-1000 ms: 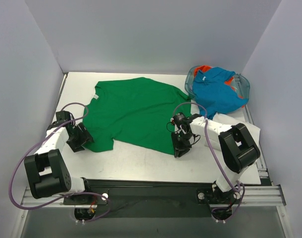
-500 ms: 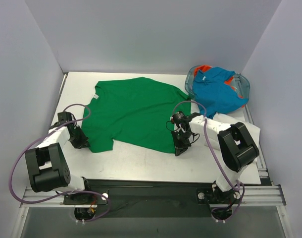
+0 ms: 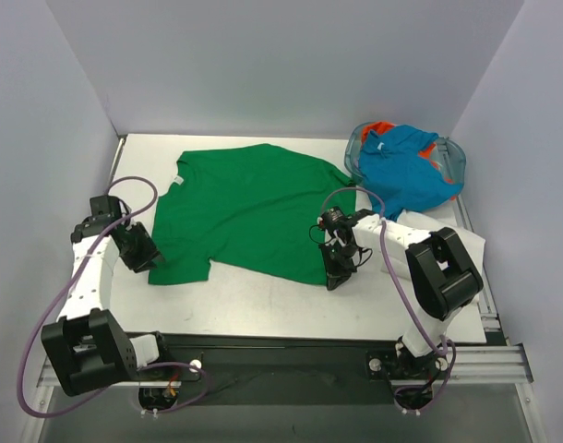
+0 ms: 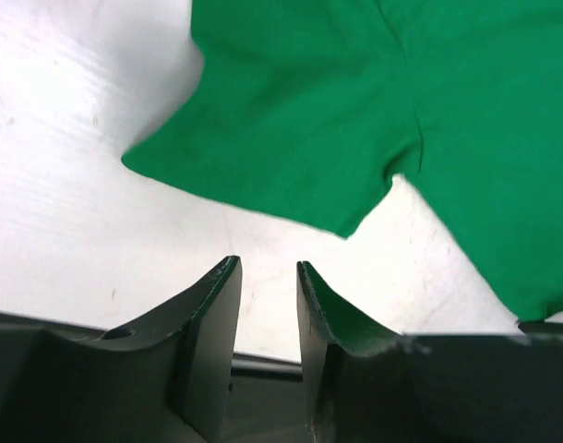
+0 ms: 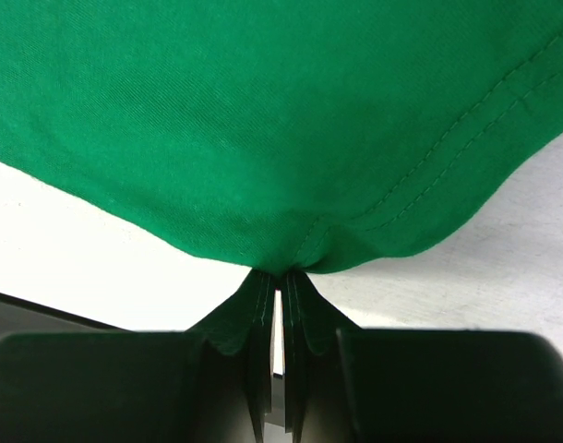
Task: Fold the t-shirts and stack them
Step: Flatten out the tshirt
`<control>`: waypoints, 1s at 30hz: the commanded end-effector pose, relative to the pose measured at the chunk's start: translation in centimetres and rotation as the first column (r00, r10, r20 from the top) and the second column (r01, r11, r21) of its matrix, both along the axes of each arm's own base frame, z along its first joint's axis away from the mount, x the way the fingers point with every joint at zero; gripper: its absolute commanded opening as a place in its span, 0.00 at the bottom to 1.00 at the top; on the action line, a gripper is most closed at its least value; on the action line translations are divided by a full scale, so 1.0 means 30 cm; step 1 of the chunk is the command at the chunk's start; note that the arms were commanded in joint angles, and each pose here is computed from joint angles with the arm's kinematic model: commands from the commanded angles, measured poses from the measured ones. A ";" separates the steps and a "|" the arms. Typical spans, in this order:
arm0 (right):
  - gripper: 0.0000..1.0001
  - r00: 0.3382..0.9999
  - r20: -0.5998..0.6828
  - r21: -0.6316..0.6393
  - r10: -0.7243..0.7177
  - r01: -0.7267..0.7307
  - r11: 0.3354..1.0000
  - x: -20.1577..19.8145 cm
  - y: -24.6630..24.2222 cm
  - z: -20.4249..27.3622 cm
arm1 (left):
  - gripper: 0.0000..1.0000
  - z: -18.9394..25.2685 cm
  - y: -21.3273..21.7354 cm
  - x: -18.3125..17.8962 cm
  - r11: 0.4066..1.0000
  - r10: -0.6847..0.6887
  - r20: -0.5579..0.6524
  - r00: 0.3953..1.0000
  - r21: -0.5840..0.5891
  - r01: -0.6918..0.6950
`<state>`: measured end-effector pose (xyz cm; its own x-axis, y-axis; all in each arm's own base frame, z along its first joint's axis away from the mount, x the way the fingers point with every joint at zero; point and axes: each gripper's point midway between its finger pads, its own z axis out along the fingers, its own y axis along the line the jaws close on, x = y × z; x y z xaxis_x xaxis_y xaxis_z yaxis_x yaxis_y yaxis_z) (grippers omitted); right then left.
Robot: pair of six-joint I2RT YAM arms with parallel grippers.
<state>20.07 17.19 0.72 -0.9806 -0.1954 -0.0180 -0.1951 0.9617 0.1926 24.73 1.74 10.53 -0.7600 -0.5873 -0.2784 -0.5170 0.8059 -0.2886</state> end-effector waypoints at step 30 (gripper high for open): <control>0.00 1.000 -0.024 -0.026 -0.016 0.015 1.000 0.018 -0.048 0.019 | 0.46 -0.216 0.200 -0.011 0.962 0.215 -0.064 0.974 0.187 -0.200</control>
<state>20.79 16.37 0.97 -0.9844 -0.1750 -0.0192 -0.1755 0.9663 0.1885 23.43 5.95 3.31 -0.6837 -0.6902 -0.2369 -0.6853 0.7188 -0.1165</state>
